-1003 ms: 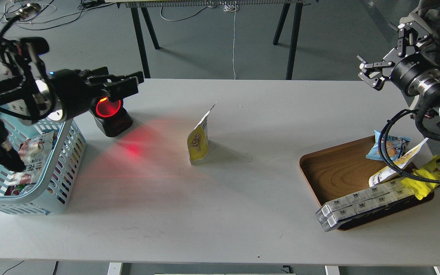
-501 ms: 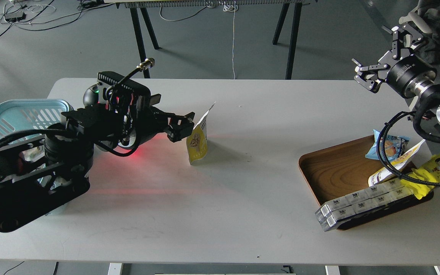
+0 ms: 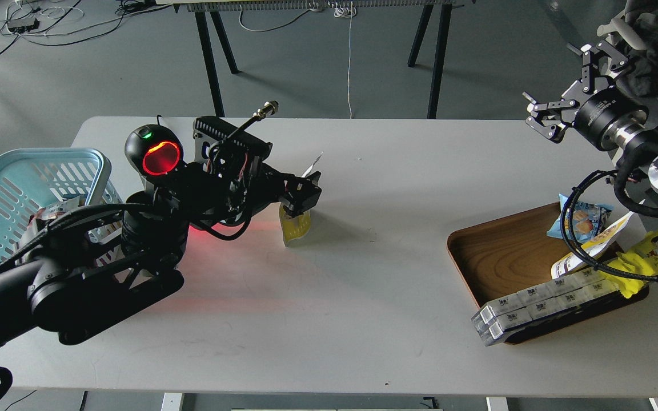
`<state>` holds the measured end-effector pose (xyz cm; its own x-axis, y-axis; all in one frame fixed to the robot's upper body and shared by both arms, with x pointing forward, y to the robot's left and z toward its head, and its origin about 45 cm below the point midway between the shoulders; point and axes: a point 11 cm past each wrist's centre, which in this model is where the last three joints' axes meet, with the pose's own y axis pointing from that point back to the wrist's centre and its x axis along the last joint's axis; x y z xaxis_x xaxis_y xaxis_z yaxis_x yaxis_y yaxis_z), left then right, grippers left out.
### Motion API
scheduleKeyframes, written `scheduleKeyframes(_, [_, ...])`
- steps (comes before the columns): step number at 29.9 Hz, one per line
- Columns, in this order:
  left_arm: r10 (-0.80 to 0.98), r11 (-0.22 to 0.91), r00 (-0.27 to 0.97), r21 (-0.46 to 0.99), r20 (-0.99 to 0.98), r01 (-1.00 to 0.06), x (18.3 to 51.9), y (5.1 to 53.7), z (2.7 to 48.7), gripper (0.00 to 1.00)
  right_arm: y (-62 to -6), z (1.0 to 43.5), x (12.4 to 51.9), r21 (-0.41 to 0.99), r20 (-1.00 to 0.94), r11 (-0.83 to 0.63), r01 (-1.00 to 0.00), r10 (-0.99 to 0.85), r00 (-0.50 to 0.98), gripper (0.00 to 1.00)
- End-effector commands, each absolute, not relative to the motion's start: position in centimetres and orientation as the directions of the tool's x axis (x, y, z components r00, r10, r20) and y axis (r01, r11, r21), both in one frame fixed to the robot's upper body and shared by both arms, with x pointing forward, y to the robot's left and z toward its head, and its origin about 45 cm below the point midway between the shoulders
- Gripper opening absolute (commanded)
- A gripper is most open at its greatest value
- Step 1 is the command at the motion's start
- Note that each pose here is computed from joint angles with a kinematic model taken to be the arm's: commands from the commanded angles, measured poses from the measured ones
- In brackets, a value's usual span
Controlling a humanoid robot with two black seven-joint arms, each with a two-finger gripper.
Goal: Scan snack and place in basket
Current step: 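Reach the left gripper to the standing yellow packet and grasp it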
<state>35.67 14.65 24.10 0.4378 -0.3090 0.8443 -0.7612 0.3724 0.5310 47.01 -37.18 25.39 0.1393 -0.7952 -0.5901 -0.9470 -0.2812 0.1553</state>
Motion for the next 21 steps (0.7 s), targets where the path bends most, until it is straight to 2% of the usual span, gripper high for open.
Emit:
scheduleKeyframes(1, [-0.308,0.361,0.451,0.542,0.838,-0.759,35.9,14.7,23.5,0.96,-37.3,25.5,47.0,0.152,-0.591,-0.279,-0.948,-0.795,0.139,0.96])
scheduleKeyframes(8, [-0.327,0.36,0.47,0.568,0.82,-0.74,35.5,14.2,22.2,0.95,-37.3,25.5,47.0,0.15,-0.591,-0.279,-0.948,-0.795,0.14,0.96])
scheduleKeyframes(12, [-0.336,0.344,0.472,0.572,0.815,-0.744,35.7,14.5,21.8,0.89,-37.3,25.5,47.0,0.15,-0.591,-0.277,-0.949,-0.794,0.139,0.96])
scheduleKeyframes(13, [-0.343,0.338,0.465,0.569,0.816,-0.75,35.8,14.6,21.8,0.83,-37.3,25.5,47.0,0.15,-0.592,-0.276,-0.95,-0.794,0.137,0.96])
scheduleKeyframes(15, [-0.352,0.33,0.458,0.566,0.816,-0.755,35.8,14.8,21.7,0.6,-37.3,25.5,47.1,0.148,-0.593,-0.274,-0.95,-0.794,0.137,0.96])
scheduleKeyframes(19, [-0.35,0.328,0.468,0.575,0.811,-0.75,35.5,14.9,21.2,0.35,-37.4,25.6,47.1,0.147,-0.594,-0.273,-0.951,-0.793,0.136,0.96])
scheduleKeyframes(20, [-0.35,0.33,0.468,0.574,0.812,-0.749,35.5,14.9,21.2,0.33,-37.4,25.6,47.1,0.147,-0.594,-0.273,-0.951,-0.793,0.136,0.96])
scheduleKeyframes(21, [-0.349,0.332,0.468,0.575,0.812,-0.748,35.5,14.8,21.2,0.26,-37.4,25.7,47.1,0.146,-0.594,-0.273,-0.951,-0.793,0.136,0.96])
